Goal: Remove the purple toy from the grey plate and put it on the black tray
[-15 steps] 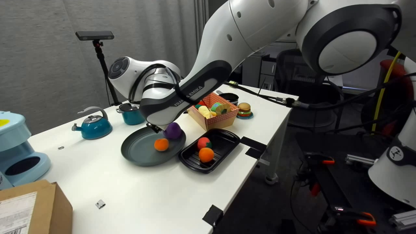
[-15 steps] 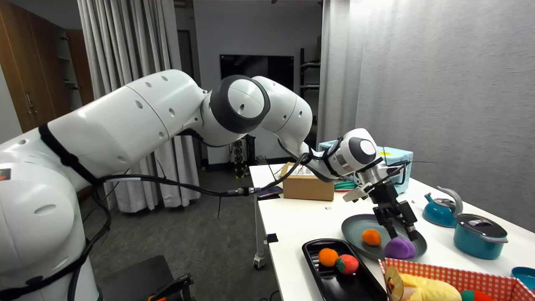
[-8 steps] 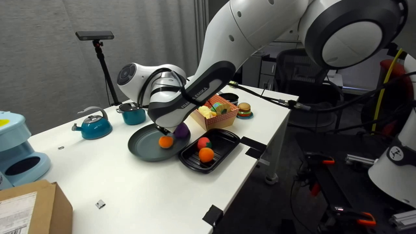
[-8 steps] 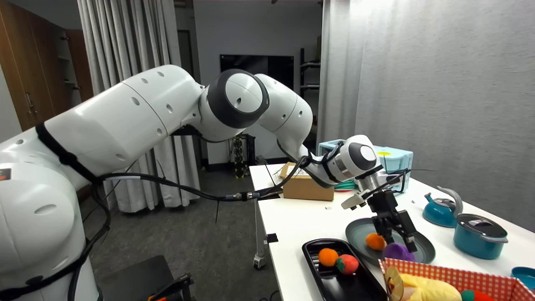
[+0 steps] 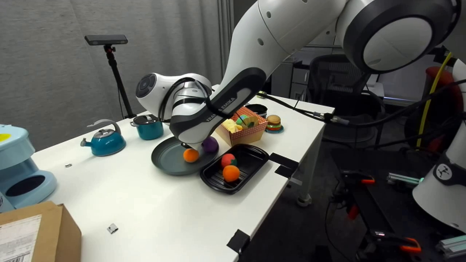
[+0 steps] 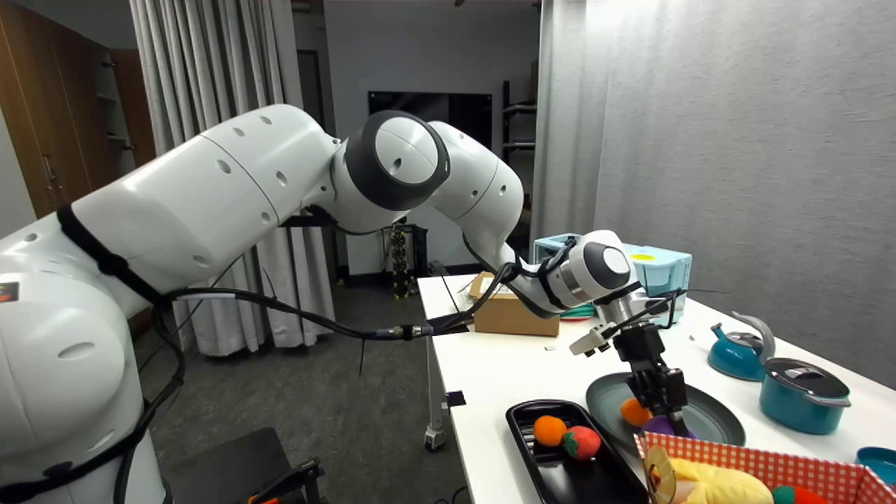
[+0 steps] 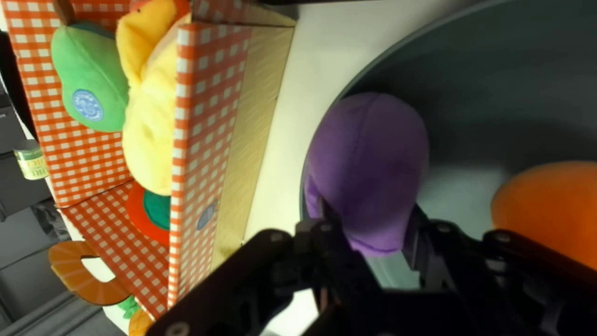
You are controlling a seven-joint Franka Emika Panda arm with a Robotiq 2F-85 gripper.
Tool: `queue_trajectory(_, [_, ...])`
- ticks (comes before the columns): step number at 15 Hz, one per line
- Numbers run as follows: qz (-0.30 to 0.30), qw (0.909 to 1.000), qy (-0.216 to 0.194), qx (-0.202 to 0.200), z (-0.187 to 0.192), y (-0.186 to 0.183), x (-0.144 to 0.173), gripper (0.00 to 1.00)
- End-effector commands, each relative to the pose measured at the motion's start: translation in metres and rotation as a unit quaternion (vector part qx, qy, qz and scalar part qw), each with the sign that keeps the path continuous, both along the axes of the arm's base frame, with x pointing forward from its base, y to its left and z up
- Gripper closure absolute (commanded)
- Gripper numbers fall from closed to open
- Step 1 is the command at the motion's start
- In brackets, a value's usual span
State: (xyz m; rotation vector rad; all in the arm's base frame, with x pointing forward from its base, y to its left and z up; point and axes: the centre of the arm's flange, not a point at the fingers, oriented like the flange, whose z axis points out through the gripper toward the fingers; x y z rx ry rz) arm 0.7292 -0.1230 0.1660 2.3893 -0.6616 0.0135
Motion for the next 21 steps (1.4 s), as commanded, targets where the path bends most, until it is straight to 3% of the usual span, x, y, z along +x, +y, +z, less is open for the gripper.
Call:
queue_trajectory(1, [-0.012, 0.9998, -0.003, -0.015, 0.013, 0.004, -0.015, 0.96])
queue_trajectory(10, [0.000, 0.9977, -0.049, -0.047, 0.071, 0.018, -0.015, 0.96])
queue_trajectory(21, [0.039, 0.9988, -0.002, -0.030, 0.098, 0.070, -0.089, 0.96])
